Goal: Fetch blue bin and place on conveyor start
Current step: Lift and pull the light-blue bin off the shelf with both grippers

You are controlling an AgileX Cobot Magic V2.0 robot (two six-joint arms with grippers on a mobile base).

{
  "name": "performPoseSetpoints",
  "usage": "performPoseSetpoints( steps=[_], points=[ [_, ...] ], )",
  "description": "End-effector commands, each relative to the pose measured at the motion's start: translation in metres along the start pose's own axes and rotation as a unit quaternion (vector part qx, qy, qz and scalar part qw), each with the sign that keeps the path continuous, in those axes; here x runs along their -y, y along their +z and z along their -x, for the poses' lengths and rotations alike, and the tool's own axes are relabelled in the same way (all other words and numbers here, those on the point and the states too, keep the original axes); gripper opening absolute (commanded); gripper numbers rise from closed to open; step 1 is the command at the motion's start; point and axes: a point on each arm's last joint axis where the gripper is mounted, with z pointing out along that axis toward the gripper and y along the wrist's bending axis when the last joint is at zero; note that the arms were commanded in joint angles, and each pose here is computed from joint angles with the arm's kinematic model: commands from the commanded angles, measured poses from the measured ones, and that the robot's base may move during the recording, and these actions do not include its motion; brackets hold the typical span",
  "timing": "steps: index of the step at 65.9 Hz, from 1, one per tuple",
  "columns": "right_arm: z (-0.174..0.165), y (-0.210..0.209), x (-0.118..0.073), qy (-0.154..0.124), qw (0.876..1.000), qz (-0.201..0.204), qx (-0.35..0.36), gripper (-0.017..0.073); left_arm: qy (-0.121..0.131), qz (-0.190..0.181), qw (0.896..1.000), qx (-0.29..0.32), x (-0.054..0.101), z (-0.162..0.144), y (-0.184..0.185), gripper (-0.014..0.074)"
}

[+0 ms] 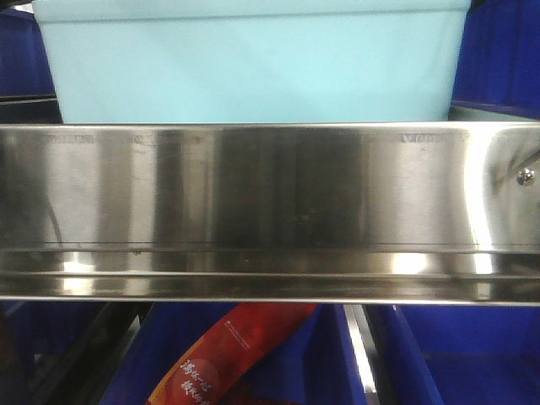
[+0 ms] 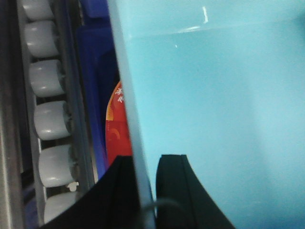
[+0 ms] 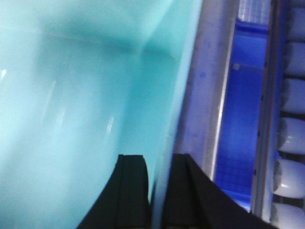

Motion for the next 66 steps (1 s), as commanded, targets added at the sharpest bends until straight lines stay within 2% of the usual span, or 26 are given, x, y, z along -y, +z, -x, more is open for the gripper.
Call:
performPoseSetpoints(
  steps=[1, 13, 27, 44, 51, 66],
  points=[
    [0.003, -0.006, 0.004, -0.011, 1.0, -0.014, 0.015, -0.0152, 0.009, 0.009, 1.0, 0.007, -0.001, 0.001, -0.006, -0.0111],
    [0.002, -0.023, 0.003, -0.013, 0.999, -0.012, 0.033, -0.0152, 0.011, 0.009, 1.0, 0.011, 0.0, 0.001, -0.026, -0.0111],
    [-0.004, -0.078, -0.002, -0.018, 0.996, -0.004, 0.093, -0.0152, 0.014, -0.002, 0.997, 0.08, 0.006, -0.005, -0.089, -0.0111],
    [-0.019, -0.138, -0.005, -0.023, 0.987, 0.006, 0.161, -0.0152, 0.019, -0.008, 0.987, 0.159, 0.01, -0.025, -0.161, -0.0111],
    [-0.022, -0.148, -0.006, -0.024, 0.984, 0.008, 0.174, -0.0152, 0.02, -0.008, 0.985, 0.17, 0.01, -0.029, -0.171, -0.0111],
    [-0.022, -0.149, -0.006, -0.024, 0.984, 0.009, 0.179, -0.0152, 0.02, -0.008, 0.986, 0.164, 0.01, -0.03, -0.169, -0.0111]
  ],
)
